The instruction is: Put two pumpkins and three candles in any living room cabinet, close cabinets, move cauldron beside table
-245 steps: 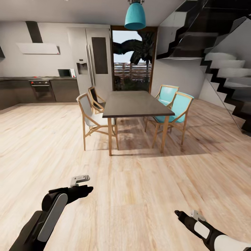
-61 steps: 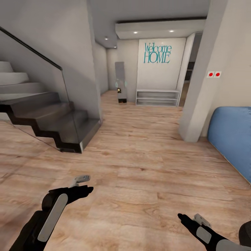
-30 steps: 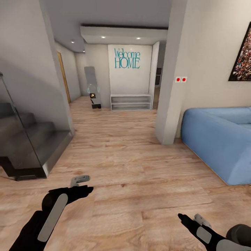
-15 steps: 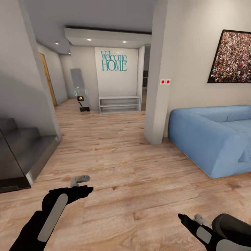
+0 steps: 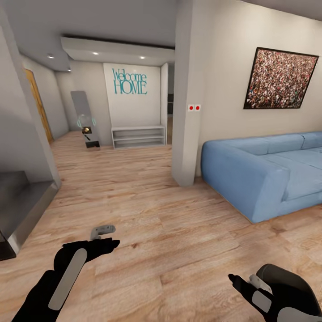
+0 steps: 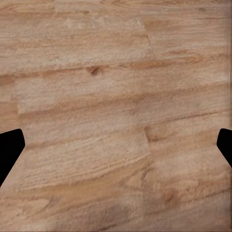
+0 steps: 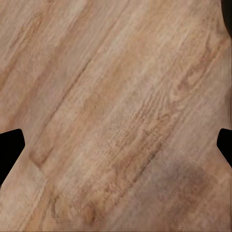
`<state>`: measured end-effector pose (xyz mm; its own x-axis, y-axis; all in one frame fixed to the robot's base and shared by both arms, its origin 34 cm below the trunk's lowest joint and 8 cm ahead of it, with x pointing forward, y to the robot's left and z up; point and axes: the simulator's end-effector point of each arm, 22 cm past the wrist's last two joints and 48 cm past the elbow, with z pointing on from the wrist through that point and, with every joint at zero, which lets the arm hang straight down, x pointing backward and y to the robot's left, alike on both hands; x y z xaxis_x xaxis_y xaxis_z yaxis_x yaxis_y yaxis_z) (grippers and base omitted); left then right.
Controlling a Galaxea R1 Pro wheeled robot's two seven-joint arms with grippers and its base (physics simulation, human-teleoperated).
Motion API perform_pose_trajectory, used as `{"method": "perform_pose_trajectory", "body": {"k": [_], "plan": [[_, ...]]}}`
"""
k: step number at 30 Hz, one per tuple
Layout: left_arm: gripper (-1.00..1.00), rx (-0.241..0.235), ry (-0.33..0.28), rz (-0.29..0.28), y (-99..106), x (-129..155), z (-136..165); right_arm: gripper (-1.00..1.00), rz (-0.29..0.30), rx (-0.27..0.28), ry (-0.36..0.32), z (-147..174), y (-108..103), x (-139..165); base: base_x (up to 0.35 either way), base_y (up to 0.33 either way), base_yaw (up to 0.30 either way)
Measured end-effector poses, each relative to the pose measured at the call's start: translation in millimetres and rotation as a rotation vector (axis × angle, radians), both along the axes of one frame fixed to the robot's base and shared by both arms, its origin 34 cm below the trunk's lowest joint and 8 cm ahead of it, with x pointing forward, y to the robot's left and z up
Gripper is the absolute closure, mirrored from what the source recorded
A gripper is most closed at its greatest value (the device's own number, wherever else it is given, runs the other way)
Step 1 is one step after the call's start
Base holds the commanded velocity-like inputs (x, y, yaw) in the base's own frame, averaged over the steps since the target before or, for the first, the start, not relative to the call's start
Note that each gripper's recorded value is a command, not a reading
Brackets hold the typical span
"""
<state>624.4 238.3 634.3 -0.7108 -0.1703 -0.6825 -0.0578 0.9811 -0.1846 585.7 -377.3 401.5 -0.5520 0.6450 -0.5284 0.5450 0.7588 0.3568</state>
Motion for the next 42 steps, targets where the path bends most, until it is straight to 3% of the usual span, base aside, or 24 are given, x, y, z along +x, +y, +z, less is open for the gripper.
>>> {"method": "perform_pose_trajectory", "body": {"k": [13,42], "plan": [[-1.0,0.001,-0.01,0.0,0.3,-0.2,5.0,-1.0,0.0,0.005,-0.01,4.7,1.4,2.4,0.25,0.169,-0.143],[-1.0,0.0,-0.034,0.0,-0.3,-0.5,17.5,-1.0,-0.005,0.01,-0.03,15.5,1.0,6.6,0.278,0.142,-0.265]]}}
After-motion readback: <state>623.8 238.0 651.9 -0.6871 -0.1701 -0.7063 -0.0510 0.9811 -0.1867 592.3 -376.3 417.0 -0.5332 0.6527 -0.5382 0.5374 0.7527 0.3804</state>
